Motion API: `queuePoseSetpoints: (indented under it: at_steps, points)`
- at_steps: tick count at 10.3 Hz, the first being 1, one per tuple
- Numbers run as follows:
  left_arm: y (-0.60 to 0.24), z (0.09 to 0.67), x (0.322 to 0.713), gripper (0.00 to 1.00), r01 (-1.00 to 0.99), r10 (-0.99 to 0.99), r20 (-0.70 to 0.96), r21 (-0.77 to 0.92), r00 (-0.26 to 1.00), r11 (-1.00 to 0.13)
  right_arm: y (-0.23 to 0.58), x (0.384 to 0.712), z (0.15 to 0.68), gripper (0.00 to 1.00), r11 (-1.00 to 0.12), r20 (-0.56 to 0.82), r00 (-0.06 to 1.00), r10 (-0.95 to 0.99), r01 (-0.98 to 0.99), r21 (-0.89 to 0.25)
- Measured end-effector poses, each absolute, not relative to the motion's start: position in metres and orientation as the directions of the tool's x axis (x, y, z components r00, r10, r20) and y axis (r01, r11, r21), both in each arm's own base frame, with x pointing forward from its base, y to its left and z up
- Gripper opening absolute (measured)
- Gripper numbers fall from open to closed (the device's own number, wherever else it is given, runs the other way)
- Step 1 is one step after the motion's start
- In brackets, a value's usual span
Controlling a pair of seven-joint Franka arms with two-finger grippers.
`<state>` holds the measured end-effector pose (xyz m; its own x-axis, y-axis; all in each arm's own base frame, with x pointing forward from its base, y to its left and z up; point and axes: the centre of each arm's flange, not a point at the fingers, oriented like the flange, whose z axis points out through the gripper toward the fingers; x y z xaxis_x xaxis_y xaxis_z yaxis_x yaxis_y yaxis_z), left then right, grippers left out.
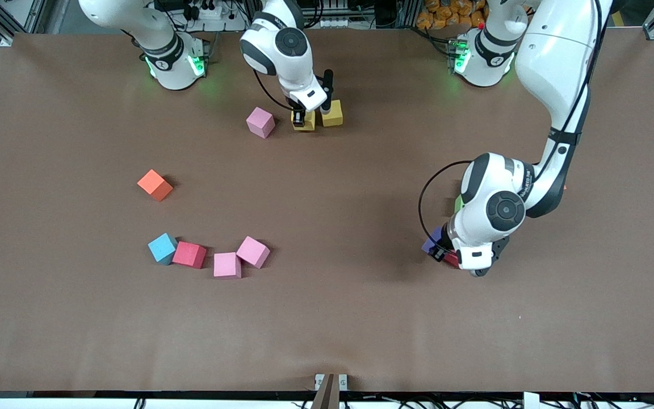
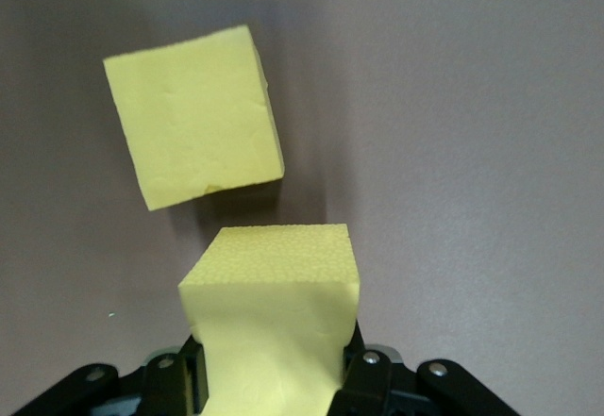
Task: Form number 2 with 11 blocks
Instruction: 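Grasp the purple cube beside the red cube with the left gripper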
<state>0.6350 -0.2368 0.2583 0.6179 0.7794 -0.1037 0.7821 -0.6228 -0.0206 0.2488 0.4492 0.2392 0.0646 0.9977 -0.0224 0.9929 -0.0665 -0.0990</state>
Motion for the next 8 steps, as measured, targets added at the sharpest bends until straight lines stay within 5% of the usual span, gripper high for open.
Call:
queuePoseSetpoints:
  at_steps: [8]
  points:
    - [-0.242,0.286,0.584,0.57,0.825,0.829,-0.118,-0.090,0.547,-0.558,0.462,0.237,0.222,0.53,-0.037,-0.040,0.032,0.999,0.992,-0.118]
